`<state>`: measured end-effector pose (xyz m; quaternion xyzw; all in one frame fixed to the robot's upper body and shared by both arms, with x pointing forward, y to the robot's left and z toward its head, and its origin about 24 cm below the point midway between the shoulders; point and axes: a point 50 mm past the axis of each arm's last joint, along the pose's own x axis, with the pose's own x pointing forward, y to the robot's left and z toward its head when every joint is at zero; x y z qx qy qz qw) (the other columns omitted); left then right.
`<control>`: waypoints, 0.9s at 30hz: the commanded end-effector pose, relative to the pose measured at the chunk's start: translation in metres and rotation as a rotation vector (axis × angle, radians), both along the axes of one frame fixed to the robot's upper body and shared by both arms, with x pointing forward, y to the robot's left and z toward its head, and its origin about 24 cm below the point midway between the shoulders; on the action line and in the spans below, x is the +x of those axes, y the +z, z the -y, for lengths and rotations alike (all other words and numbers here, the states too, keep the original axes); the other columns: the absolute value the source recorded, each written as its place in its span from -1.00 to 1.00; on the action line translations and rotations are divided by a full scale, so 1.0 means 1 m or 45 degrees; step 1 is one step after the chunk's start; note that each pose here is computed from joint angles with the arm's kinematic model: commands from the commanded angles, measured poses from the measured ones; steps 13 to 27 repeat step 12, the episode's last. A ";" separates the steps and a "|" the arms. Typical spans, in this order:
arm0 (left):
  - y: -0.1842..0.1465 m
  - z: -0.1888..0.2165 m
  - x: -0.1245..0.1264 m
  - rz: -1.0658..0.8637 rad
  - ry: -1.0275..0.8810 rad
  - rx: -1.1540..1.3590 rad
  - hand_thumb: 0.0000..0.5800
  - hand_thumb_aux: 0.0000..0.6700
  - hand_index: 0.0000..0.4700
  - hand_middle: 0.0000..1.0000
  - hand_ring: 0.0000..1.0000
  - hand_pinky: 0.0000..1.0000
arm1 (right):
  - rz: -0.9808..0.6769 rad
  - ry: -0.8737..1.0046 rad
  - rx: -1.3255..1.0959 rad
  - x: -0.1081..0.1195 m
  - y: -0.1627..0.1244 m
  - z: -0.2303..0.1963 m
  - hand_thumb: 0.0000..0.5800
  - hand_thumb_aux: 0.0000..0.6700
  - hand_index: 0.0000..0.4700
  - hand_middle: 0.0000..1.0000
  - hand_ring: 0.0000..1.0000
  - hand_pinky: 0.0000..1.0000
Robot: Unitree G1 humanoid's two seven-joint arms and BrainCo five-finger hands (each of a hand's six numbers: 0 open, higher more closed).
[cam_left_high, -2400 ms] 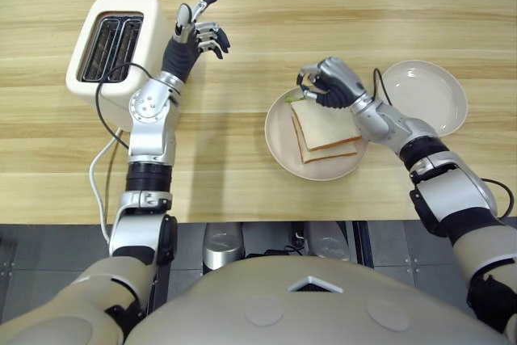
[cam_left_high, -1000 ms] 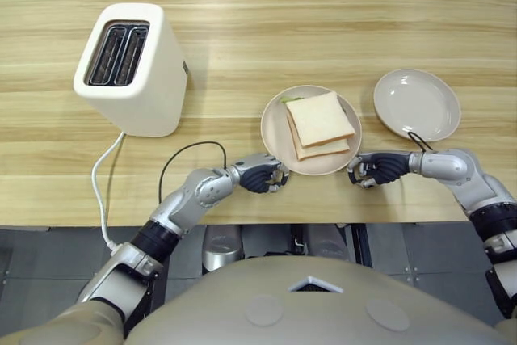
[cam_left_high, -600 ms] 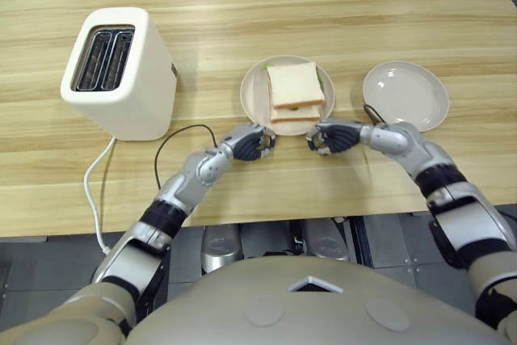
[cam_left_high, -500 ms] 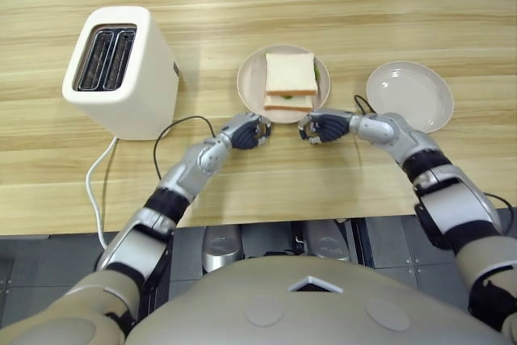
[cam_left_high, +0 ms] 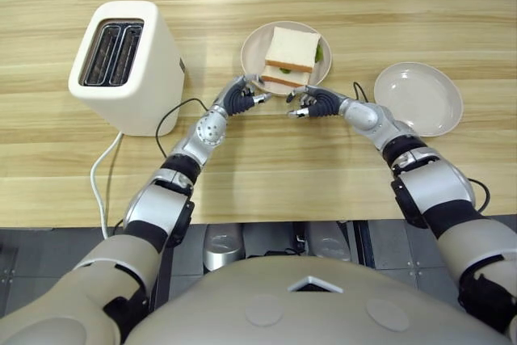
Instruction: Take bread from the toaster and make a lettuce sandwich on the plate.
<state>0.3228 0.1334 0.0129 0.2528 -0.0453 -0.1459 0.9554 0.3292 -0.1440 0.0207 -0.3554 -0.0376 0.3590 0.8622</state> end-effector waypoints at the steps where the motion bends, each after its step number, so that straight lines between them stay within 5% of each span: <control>1: 0.024 -0.015 -0.006 0.145 0.091 -0.315 -1.00 -1.00 -1.00 -1.00 -1.00 -1.00 | 0.203 0.005 0.534 -0.009 0.030 0.004 -1.00 -1.00 -1.00 -1.00 -1.00 -1.00; 7: 0.040 -0.008 -0.031 0.265 0.062 -0.511 -1.00 -1.00 -1.00 -1.00 -1.00 -1.00 | 0.259 -0.115 1.145 -0.029 0.042 0.017 -1.00 -1.00 -1.00 -1.00 -1.00 -1.00; 12: 0.036 -0.002 -0.053 0.252 0.068 -0.551 -1.00 -1.00 -1.00 -1.00 -1.00 -1.00 | 0.381 -0.260 1.245 -0.036 0.049 0.021 -1.00 -1.00 -1.00 -1.00 -1.00 -1.00; 27: 0.036 -0.002 -0.053 0.252 0.068 -0.551 -1.00 -1.00 -1.00 -1.00 -1.00 -1.00 | 0.381 -0.260 1.245 -0.036 0.049 0.021 -1.00 -1.00 -1.00 -1.00 -1.00 -1.00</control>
